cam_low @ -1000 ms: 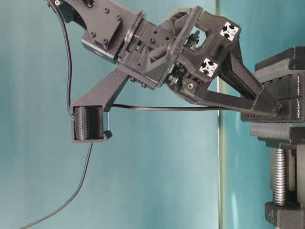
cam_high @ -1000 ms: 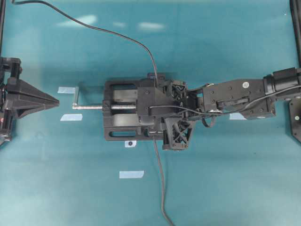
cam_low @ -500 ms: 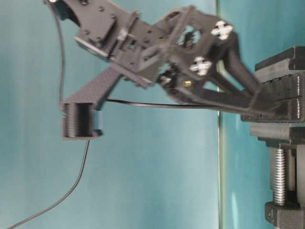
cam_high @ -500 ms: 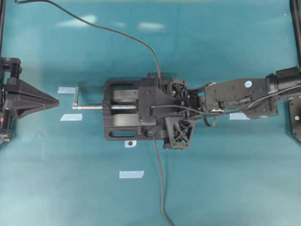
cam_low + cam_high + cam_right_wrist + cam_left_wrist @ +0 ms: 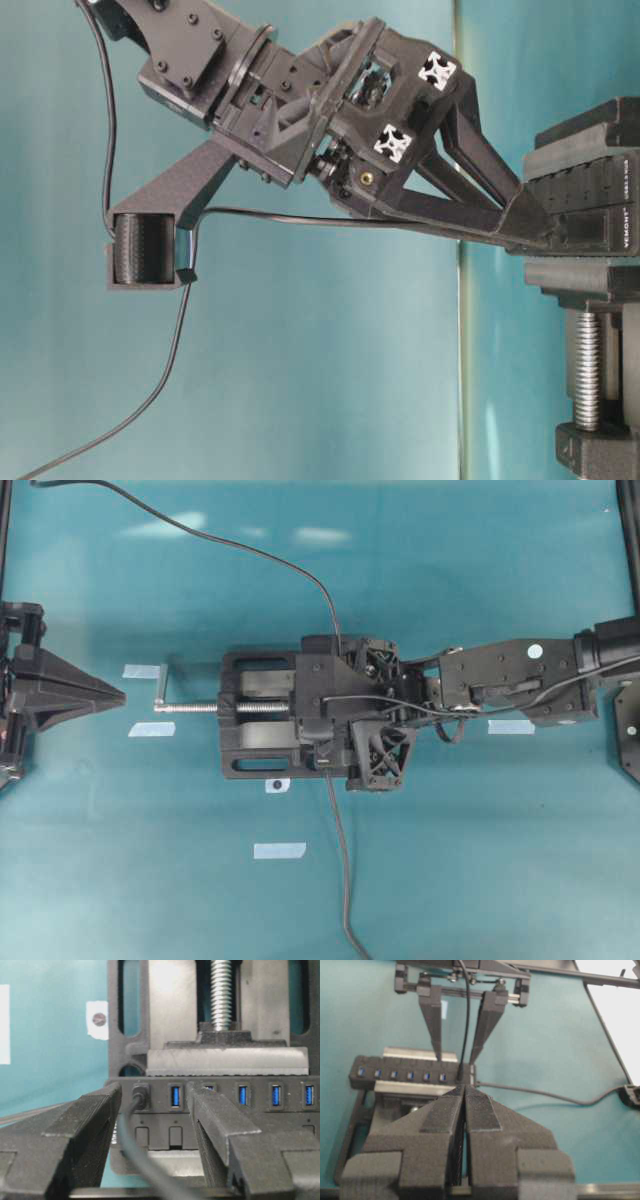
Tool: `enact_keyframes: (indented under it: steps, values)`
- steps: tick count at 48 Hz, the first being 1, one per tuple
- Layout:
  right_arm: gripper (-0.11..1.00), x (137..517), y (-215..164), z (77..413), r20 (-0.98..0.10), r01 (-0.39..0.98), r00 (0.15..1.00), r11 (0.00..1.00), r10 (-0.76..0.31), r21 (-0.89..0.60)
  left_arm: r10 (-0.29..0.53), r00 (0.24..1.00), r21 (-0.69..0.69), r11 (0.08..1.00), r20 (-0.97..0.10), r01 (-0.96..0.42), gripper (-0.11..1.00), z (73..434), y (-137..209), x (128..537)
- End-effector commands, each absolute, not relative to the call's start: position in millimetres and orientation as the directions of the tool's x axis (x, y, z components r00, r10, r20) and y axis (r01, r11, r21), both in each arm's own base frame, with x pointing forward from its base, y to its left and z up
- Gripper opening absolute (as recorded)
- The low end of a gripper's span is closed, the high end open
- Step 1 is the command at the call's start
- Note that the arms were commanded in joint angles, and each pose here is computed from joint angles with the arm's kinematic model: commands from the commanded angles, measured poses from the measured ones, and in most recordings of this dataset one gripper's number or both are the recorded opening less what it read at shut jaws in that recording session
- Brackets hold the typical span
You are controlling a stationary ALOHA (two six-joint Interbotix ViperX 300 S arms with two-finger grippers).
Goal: Insert the USB into the front port of the fixed hub.
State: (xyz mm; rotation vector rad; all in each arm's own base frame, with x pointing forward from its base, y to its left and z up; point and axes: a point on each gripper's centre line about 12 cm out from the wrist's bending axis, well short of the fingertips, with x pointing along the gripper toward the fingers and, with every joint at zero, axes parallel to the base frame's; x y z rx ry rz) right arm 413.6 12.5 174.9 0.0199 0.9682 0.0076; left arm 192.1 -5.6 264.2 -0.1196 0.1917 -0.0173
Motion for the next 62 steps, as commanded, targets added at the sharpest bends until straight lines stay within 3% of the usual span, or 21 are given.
enact_keyframes:
  steps: [1,36,62]
  values:
    - [0.62,416.4,13.7,194.6,-0.792,0.005,0.610,1.000,0.018,0.026,-0.030,0.984,-0.121,0.993,-0.175,0.009,0.00,269.1,-5.9,193.8]
    - [0.64,408.9,20.5,193.4,-0.797,-0.011,0.604,1.000,0.029,0.027,-0.030,0.984,-0.122,0.992,-0.175,0.009,0.00,268.7,-5.9,193.5]
    - [0.64,387.0,20.9,205.5,-0.764,-0.012,0.644,0.999,0.035,0.036,-0.029,0.984,-0.122,0.993,-0.179,0.007,0.00,267.5,-5.6,193.3]
